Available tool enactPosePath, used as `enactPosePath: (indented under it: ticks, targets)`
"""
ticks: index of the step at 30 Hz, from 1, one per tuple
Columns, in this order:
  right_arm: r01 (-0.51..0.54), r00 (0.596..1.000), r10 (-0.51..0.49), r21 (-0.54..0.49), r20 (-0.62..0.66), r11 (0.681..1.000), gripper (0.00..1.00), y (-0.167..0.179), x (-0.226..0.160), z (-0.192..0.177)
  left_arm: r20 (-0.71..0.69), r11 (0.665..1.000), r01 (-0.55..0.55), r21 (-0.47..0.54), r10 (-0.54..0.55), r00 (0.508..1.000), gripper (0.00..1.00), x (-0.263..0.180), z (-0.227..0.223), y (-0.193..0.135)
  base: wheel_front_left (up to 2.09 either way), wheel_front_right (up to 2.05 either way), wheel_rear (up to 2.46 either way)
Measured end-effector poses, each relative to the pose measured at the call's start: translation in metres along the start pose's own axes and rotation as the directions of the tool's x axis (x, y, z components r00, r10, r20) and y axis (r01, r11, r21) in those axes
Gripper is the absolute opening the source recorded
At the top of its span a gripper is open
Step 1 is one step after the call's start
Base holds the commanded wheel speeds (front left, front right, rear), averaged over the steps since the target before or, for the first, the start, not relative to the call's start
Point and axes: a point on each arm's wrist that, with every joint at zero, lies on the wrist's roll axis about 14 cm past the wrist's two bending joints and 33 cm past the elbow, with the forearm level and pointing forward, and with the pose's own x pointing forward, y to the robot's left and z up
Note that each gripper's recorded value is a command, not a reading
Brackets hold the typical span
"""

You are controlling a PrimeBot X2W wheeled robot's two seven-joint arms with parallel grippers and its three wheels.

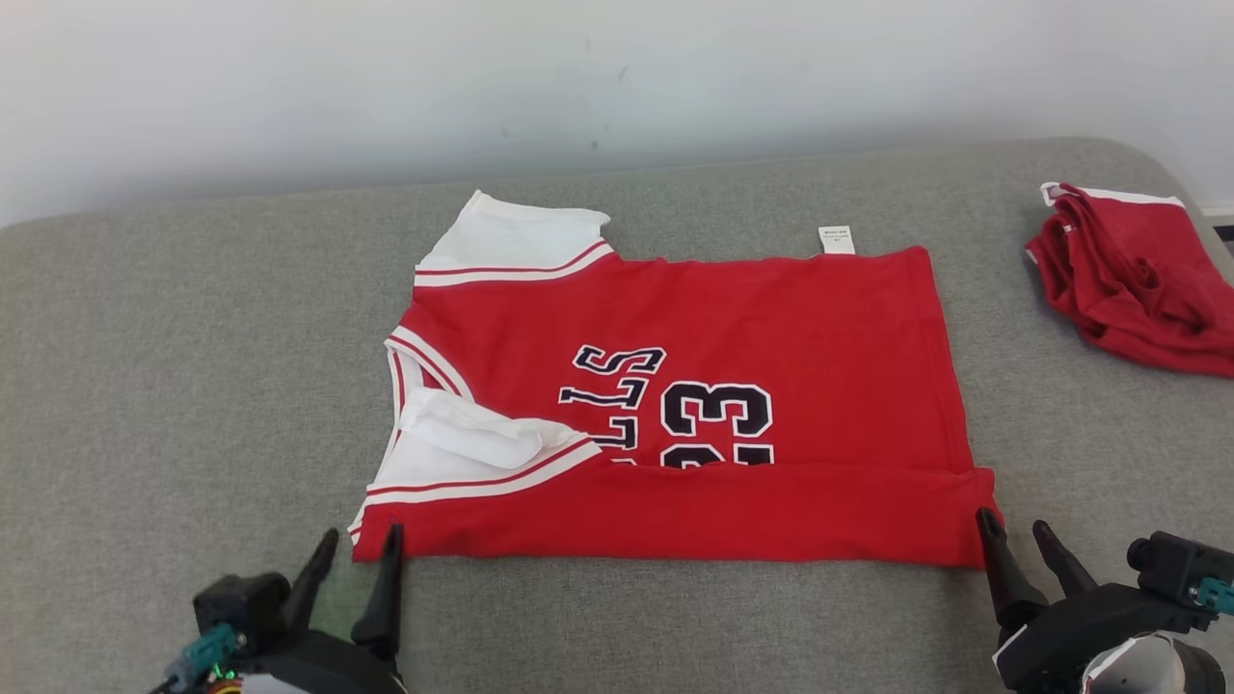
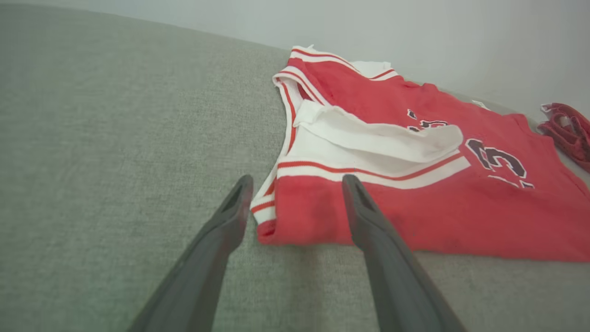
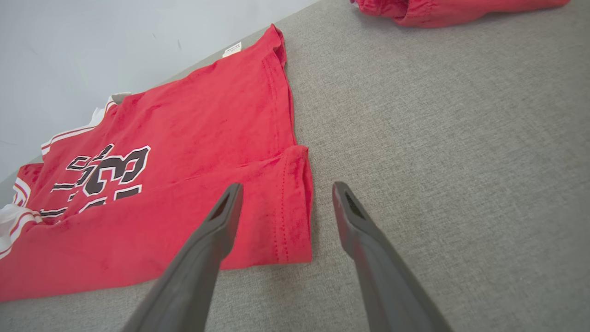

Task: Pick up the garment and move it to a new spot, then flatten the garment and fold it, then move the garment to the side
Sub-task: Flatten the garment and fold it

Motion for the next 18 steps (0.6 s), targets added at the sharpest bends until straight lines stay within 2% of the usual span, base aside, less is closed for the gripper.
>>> enactPosePath:
  ticks: [15, 16, 17, 18]
  targets:
    - [0.019, 0.994, -0.021, -0.015, -0.104, 1.000, 1.00, 0.000, 0.016, -0.032, -0.074, 0.999, -0.024, 0.026, 0.026, 0.997, 1.00, 0.010, -0.020, 0.006, 0.00, 0.00, 0.00]
    - [0.018, 0.994, -0.019, -0.015, -0.105, 1.000, 0.83, 0.001, 0.018, -0.033, -0.082, 0.999, -0.024, 0.027, 0.026, 0.996, 1.00, 0.011, -0.022, 0.006, 0.00, 0.00, 0.00]
    - [0.011, 0.994, -0.013, -0.020, -0.106, 1.000, 0.00, 0.003, 0.019, -0.034, -0.084, 0.999, -0.028, 0.020, 0.029, 0.996, 0.50, 0.012, -0.022, 0.007, 0.00, 0.00, 0.00]
    - [0.007, 0.994, -0.009, -0.020, -0.105, 1.000, 0.00, 0.006, 0.020, -0.035, -0.084, 0.999, -0.034, 0.010, 0.035, 0.996, 0.13, 0.013, -0.022, 0.008, 0.00, 0.00, 0.00]
